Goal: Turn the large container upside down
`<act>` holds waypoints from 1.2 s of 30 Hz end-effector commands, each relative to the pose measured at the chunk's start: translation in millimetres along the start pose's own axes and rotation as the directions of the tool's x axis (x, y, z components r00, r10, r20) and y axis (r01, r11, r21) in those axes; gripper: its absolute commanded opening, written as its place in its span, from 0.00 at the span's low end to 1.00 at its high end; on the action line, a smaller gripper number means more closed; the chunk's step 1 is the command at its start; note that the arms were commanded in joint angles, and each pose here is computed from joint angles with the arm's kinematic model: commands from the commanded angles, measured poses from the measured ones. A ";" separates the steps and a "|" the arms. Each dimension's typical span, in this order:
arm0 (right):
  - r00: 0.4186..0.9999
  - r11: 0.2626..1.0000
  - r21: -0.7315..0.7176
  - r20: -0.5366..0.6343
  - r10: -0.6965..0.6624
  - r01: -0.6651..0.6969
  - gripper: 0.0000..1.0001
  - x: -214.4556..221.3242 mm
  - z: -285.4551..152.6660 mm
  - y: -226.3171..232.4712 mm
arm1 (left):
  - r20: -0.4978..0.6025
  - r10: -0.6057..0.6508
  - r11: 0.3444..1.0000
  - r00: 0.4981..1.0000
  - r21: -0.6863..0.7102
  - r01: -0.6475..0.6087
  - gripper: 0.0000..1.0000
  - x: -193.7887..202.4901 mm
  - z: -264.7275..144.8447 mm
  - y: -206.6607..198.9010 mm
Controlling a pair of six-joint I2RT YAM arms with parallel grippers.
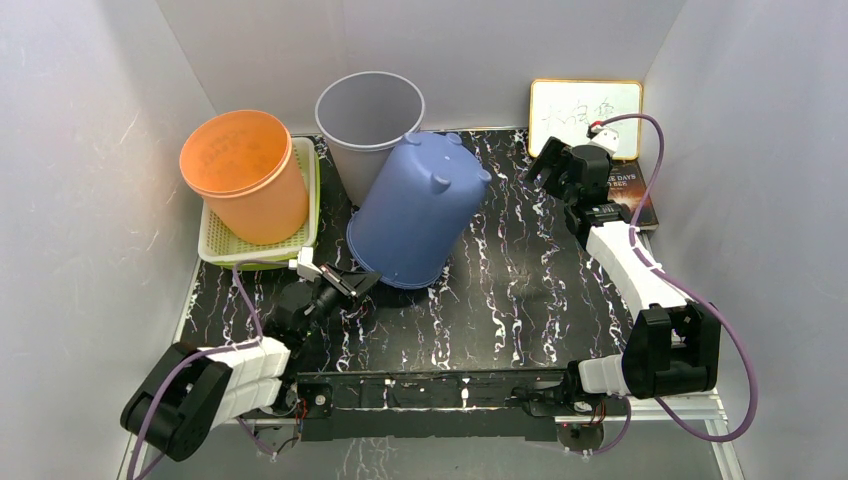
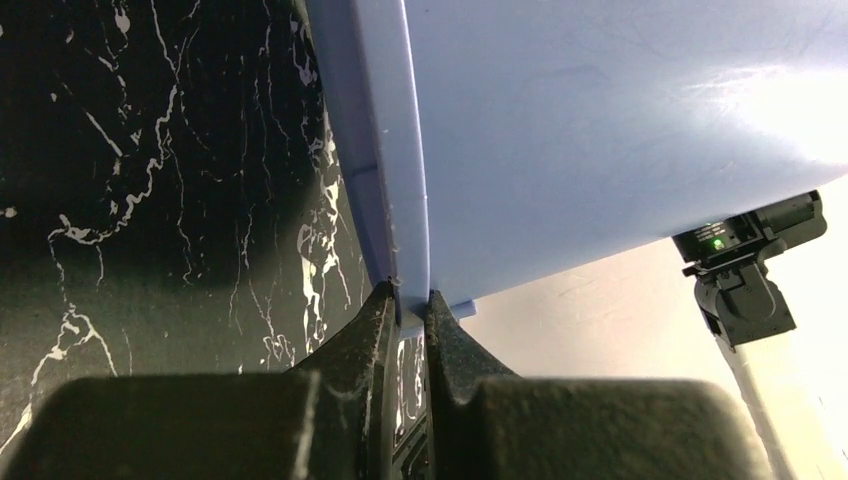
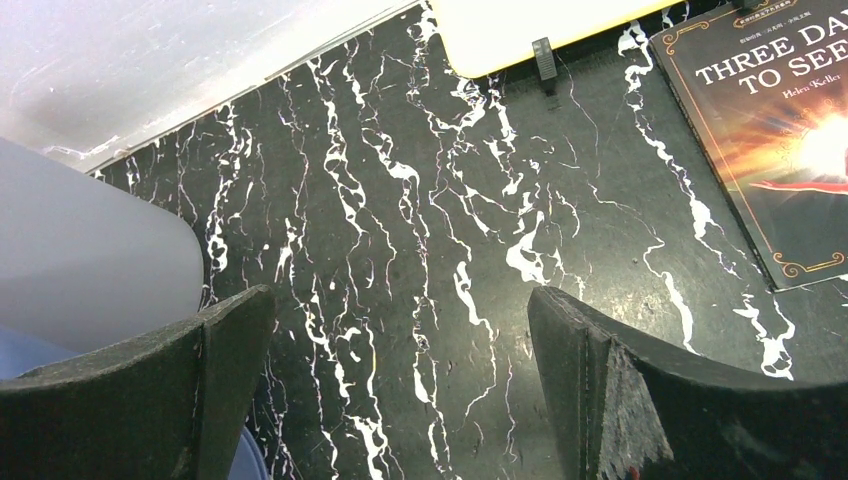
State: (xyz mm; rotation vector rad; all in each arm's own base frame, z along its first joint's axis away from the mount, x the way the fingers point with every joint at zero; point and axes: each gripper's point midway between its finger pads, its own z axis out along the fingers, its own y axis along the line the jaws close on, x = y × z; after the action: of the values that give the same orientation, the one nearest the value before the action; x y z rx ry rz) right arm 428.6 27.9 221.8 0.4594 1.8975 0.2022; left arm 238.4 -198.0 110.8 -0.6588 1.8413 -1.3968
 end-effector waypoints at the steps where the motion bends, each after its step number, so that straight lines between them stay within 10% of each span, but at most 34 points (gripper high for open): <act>1: 0.997 1.000 -0.023 0.075 0.019 -0.017 0.98 -21.0 -3.1 5.0 | -0.029 0.016 0.982 0.999 -0.190 -0.021 0.01 17.8 -28.9 67.6; 13: 0.998 1.000 -0.016 0.058 0.017 -0.016 0.98 -12.6 0.1 1.8 | -0.041 0.026 0.950 0.999 -0.309 -0.037 0.39 18.5 -32.1 90.5; 36: 1.000 0.995 -0.097 -0.008 -0.025 0.024 0.98 -1.3 4.4 17.2 | -0.162 0.258 0.713 0.952 -0.633 -0.301 0.60 -20.8 -64.5 78.5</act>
State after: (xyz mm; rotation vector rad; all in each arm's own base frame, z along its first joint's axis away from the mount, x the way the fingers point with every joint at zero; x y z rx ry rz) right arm 426.9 31.3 213.4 0.4414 1.9175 0.2153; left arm 218.1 -146.8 56.8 -0.6883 2.2584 -0.7726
